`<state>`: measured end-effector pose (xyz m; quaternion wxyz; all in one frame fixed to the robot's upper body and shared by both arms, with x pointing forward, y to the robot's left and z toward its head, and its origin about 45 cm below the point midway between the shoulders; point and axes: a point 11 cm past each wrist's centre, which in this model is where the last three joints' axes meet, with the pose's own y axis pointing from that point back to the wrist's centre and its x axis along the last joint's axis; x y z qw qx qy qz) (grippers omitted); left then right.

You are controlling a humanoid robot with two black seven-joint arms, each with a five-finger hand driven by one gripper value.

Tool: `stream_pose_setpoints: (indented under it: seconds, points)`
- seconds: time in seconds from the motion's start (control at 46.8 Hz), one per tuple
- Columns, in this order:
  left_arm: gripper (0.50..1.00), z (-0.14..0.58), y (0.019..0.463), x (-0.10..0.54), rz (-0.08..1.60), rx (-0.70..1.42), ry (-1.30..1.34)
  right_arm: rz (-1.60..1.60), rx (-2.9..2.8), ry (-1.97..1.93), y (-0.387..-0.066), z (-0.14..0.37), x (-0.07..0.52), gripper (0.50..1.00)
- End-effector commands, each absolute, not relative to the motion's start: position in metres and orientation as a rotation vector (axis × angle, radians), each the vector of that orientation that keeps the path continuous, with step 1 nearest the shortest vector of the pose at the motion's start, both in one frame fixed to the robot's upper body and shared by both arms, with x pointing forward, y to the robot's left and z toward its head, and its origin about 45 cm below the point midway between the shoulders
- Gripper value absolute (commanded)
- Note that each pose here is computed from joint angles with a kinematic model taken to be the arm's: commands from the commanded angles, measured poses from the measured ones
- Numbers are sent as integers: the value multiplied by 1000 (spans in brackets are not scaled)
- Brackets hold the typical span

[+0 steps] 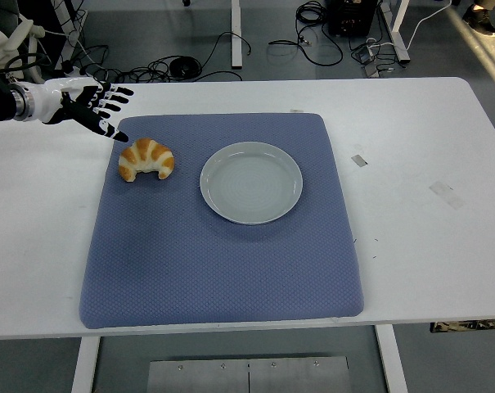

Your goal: Place the bread on the plate

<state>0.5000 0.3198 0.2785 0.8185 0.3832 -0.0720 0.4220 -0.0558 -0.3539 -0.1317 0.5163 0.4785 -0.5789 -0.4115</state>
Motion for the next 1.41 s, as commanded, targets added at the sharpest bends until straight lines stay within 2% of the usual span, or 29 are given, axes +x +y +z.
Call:
stream_pose_setpoints:
  seconds: [0.0,0.171,0.299,0.577,1.389]
  points:
    - [984,275,323,498,891,844,-158,-988,1149,-1390,-354,-132,-56,1000]
    - [984,272,320,498,885,846,-155,-988,1149,-1390,-354,-132,-56,1000]
    - [984,263,297,498,840,837,-152,-988,1149,-1390,-354,-132,-56,1000]
    - [984,254,278,497,802,835,-152,-988,1149,-1390,-354,-132,-56,1000]
    - [986,241,291,499,851,865,-150,-988,1149,-1390,-354,-132,-56,1000]
